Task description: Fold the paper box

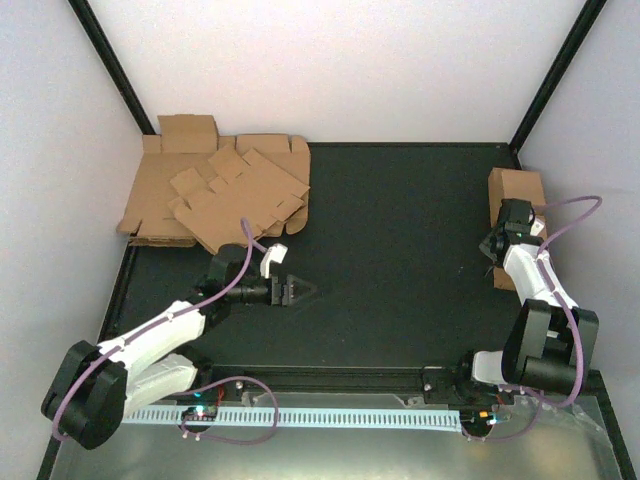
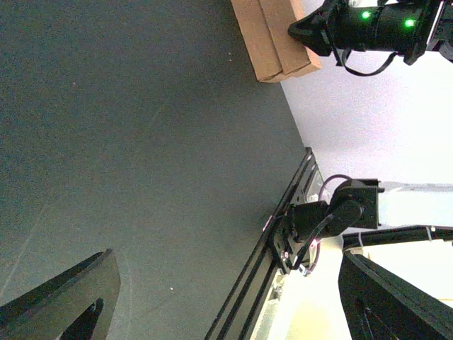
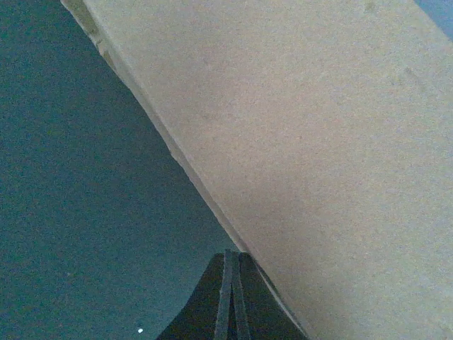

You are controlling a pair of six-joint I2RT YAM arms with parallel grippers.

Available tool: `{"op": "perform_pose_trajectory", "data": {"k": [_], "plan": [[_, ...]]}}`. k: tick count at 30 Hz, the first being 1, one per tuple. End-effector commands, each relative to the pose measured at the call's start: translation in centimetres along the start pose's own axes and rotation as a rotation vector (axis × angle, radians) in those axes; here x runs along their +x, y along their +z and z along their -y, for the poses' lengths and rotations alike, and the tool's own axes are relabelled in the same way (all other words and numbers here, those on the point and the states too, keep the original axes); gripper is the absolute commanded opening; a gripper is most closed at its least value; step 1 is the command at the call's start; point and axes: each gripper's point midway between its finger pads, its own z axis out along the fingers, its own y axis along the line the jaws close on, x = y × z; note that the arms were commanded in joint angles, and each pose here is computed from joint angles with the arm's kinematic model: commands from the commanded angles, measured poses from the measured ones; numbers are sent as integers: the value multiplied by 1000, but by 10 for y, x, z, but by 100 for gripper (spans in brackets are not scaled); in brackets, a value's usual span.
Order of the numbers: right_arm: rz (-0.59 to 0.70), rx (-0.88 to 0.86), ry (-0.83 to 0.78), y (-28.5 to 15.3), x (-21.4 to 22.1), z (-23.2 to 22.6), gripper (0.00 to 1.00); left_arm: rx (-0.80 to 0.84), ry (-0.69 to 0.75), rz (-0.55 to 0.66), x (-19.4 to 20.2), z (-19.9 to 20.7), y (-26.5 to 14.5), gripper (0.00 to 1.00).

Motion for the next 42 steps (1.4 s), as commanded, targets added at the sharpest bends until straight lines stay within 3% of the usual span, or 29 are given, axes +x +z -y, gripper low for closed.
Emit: {"op": "perform_pose_trajectory", "data": {"k": [1, 7, 10, 14, 16, 18, 22, 26, 29, 31, 34, 37, 40, 42], "plan": [[63, 50, 34, -6, -20, 5, 2, 43, 57, 18, -13, 16, 0, 87], [63, 18, 31, -7, -22, 0, 2, 42, 56, 15, -13, 15, 1, 87], [51, -138, -44, -17, -22, -28, 2, 29, 67, 16, -15, 15, 1, 88], [164, -358, -148, -52, -31, -71, 15, -72, 134, 37, -28, 12, -6, 94], [223, -487, -192, -66, -28, -95, 27, -173, 184, 80, -40, 9, -15, 99], [282, -567, -256, -80, -25, -119, 55, -320, 257, 185, -63, 4, -36, 99], [455, -662, -419, -96, -13, -151, 98, -568, 392, 415, -99, -3, -83, 99], [727, -756, -496, -120, 4, -148, 100, -727, 582, 660, -120, -6, -124, 99], [855, -808, -546, -129, 19, -141, 99, -873, 667, 749, -126, -19, -149, 99], [852, -777, -473, -122, 17, -132, 99, -935, 660, 778, -129, -31, -160, 99], [804, -759, -491, -107, 21, -133, 100, -998, 653, 802, -132, -51, -166, 99], [837, -762, -444, -104, 16, -133, 99, -1076, 683, 813, -137, -70, -167, 99], [790, -714, -470, -91, 9, -139, 100, -1157, 679, 776, -144, -89, -172, 99], [835, -671, -483, -91, 0, -137, 99, -1174, 662, 770, -148, -100, -175, 99]]}}
